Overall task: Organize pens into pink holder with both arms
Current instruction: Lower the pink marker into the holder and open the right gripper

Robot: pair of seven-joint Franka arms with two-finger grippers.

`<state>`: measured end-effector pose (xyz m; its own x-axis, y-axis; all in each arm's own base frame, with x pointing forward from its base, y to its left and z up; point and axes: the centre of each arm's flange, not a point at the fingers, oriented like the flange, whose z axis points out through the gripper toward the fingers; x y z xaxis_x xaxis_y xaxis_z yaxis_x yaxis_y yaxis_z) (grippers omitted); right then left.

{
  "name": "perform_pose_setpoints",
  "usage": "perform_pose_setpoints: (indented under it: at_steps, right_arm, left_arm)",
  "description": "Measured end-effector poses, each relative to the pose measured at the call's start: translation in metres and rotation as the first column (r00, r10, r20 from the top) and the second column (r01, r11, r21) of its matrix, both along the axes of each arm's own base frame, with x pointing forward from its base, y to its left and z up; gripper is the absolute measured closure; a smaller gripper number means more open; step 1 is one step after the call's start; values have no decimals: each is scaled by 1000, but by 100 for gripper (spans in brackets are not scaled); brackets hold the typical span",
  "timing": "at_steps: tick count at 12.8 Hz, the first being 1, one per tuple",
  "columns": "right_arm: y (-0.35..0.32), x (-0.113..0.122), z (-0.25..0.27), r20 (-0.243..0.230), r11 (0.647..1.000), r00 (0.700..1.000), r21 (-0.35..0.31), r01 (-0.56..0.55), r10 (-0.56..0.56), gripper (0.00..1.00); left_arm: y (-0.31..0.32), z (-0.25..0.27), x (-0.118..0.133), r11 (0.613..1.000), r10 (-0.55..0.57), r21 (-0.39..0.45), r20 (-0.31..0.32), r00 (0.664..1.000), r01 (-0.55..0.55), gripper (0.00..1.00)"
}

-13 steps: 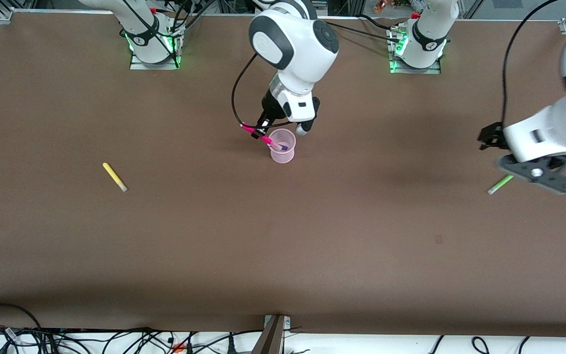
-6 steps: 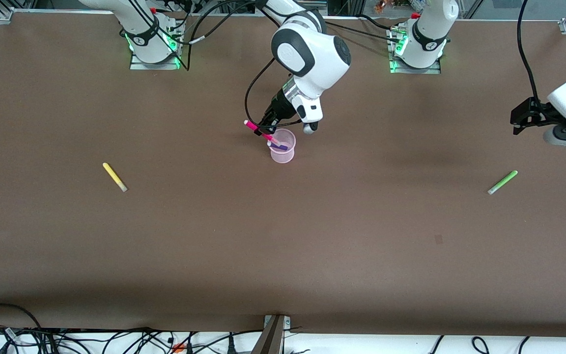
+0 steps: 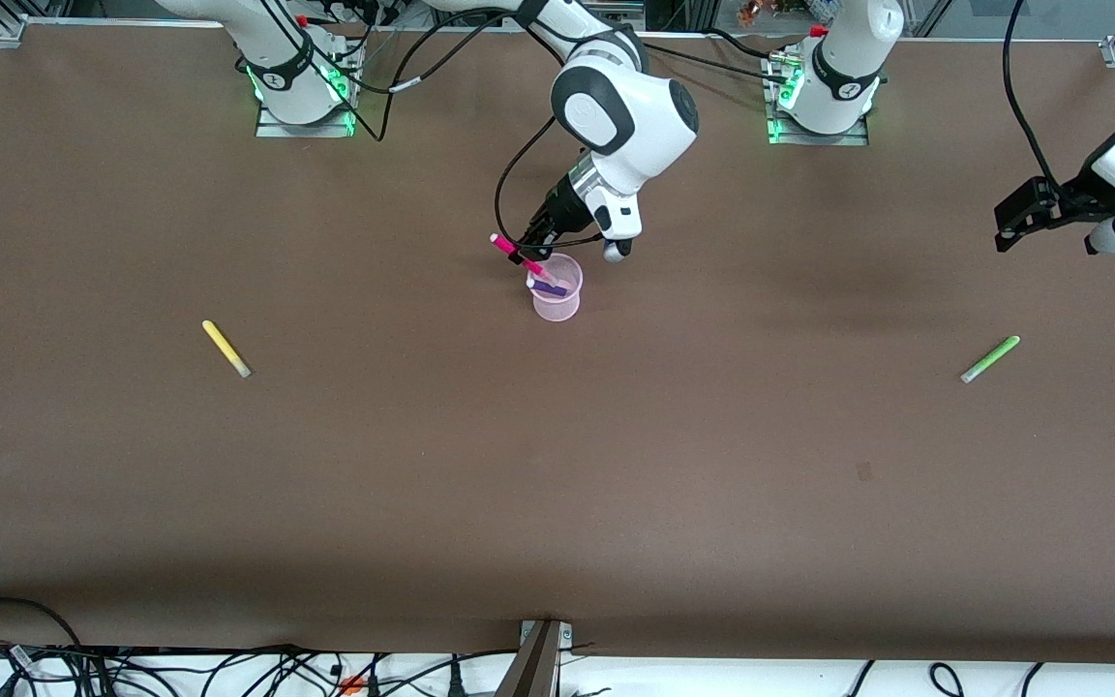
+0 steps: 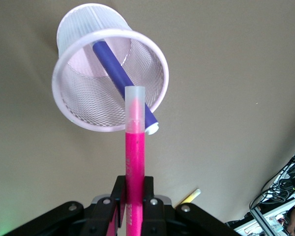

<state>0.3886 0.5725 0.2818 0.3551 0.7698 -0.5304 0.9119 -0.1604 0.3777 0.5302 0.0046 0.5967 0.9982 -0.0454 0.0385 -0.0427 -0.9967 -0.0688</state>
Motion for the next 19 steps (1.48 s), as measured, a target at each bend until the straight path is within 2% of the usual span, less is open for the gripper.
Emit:
perform_pose_setpoints:
  at_steps: [5, 10, 14, 17, 19]
  right_arm:
    - [3, 3, 0, 34, 999, 999, 31, 21, -23, 83]
    - [5, 6, -30, 54, 999, 998, 33, 17, -19, 83]
    - [7, 7, -28, 61, 999, 998, 40, 20, -23, 79]
    - [11, 12, -15, 78, 998, 997, 61, 25, -29, 52]
    - [11, 18, 4, 94, 997, 994, 68, 41, -48, 30]
  left_arm:
    - [-4, -1, 2, 1000, 4, 2, -51, 999, -4, 0]
    - [-12, 1, 5, 1000, -9, 2, -51, 999, 9, 0]
    - [-12, 1, 5, 1000, -8, 2, -57, 998, 8, 0]
    - [-12, -1, 0, 1000, -4, 0, -100, 995, 4, 0]
    - [-12, -1, -1, 1000, -2, -13, -105, 994, 0, 0]
